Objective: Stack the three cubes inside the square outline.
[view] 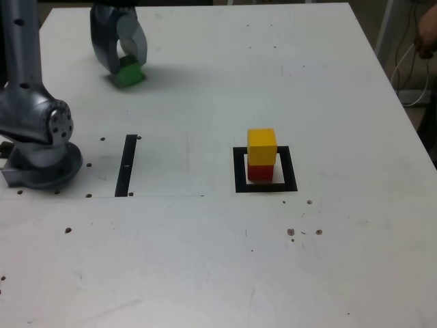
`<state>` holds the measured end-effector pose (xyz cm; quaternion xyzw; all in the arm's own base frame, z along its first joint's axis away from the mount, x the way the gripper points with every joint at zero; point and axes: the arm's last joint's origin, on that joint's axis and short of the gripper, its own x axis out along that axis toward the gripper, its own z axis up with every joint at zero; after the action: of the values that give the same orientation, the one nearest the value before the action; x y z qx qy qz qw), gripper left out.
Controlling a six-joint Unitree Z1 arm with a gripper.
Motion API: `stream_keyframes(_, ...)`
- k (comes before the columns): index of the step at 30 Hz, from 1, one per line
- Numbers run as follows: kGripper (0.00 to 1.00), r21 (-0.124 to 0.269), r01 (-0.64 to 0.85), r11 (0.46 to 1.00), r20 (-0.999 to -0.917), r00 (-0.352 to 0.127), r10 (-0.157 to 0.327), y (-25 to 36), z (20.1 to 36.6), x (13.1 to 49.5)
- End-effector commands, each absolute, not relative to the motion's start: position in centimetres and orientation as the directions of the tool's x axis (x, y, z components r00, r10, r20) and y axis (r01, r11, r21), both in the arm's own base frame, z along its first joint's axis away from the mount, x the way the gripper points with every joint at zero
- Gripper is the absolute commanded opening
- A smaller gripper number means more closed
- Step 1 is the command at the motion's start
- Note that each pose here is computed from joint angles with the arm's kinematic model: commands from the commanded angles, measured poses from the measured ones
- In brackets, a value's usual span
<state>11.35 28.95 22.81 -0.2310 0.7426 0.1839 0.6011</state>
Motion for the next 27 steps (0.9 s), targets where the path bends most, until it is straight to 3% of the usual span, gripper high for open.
stream_keyframes(1,0.23,-0.001,-0.549,0.836,-0.9807,-0.163,-0.108,28.7,23.5,11.9)
stream_keyframes(14,0.23,-0.018,-0.417,0.909,-0.9865,-0.14,-0.084,26.1,26.2,17.0)
stream_keyframes(27,0.23,-0.007,-0.249,0.969,-0.9909,-0.129,-0.04,21.2,30.0,21.8)
